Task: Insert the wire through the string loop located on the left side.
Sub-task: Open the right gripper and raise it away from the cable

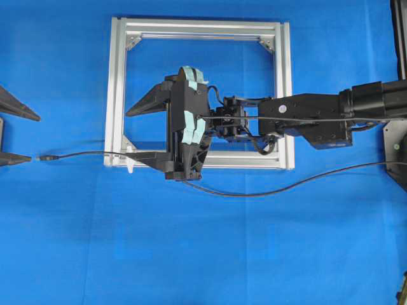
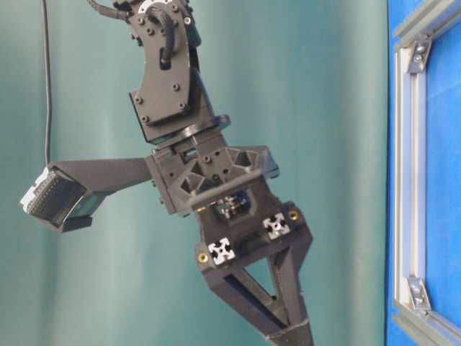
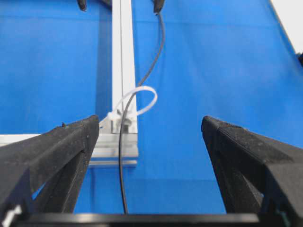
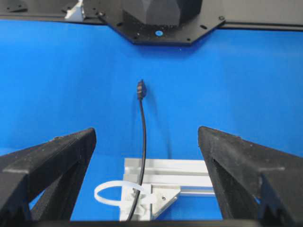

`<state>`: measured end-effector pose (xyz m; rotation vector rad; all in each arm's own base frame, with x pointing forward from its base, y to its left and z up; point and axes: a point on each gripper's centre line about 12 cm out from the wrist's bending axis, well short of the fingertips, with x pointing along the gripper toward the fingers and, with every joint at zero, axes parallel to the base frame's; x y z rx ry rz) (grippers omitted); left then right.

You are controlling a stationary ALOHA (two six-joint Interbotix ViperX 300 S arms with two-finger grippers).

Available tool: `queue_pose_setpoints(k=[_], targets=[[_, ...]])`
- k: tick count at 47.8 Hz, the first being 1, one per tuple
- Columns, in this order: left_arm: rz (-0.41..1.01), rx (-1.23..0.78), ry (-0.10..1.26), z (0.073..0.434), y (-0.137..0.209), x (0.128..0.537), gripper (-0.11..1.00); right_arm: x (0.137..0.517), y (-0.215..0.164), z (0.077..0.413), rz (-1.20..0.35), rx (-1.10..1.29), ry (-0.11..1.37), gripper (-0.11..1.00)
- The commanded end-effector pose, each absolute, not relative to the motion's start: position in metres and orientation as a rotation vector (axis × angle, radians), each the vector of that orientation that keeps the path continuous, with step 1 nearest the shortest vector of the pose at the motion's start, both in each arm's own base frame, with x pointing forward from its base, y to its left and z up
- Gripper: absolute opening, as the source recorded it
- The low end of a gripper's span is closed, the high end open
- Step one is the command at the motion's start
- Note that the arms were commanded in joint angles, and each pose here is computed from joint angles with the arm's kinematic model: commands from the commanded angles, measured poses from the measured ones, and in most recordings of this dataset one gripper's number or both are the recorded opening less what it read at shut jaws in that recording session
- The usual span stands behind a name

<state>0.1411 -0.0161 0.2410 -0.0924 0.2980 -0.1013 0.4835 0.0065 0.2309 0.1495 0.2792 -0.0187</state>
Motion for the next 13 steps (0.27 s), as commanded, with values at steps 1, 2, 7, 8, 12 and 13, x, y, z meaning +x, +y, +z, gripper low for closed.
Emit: queue_pose_setpoints(k=[1, 2, 7, 8, 12, 13], targets=[[-0.099, -0.089, 0.285, 0.2459, -0.0157, 0.1427, 0.84, 0.4827, 0.0050, 0.2588, -0.017, 0.151, 0.218, 0.98], [-0.098, -0.090, 0.287, 0.2452, -0.0157, 0.1426, 0.84, 0.4827, 0.0051, 0.2588, -0.016, 0.150, 0.218, 0.98], [-0.098, -0.089, 0.287, 0.2452, -0.0157, 0.1426, 0.84, 0.4827, 0.0051, 0.2588, -0.016, 0.150, 0.218, 0.98], [-0.099, -0.089, 0.285, 0.2459, -0.0157, 0.1427, 0.84, 0.4829, 0.0051, 0.2580, -0.016, 0.148, 0.219, 0.98], [-0.099, -0.087, 0.285, 0.2459, -0.0157, 0.1427, 0.84, 0.4826, 0.0043, 0.2586, -0.018, 0.148, 0.219, 0.98], [-0.099, -0.087, 0.288, 0.2451, -0.0157, 0.1426, 0.84, 0.4827, 0.0043, 0.2588, -0.018, 0.148, 0.218, 0.98]])
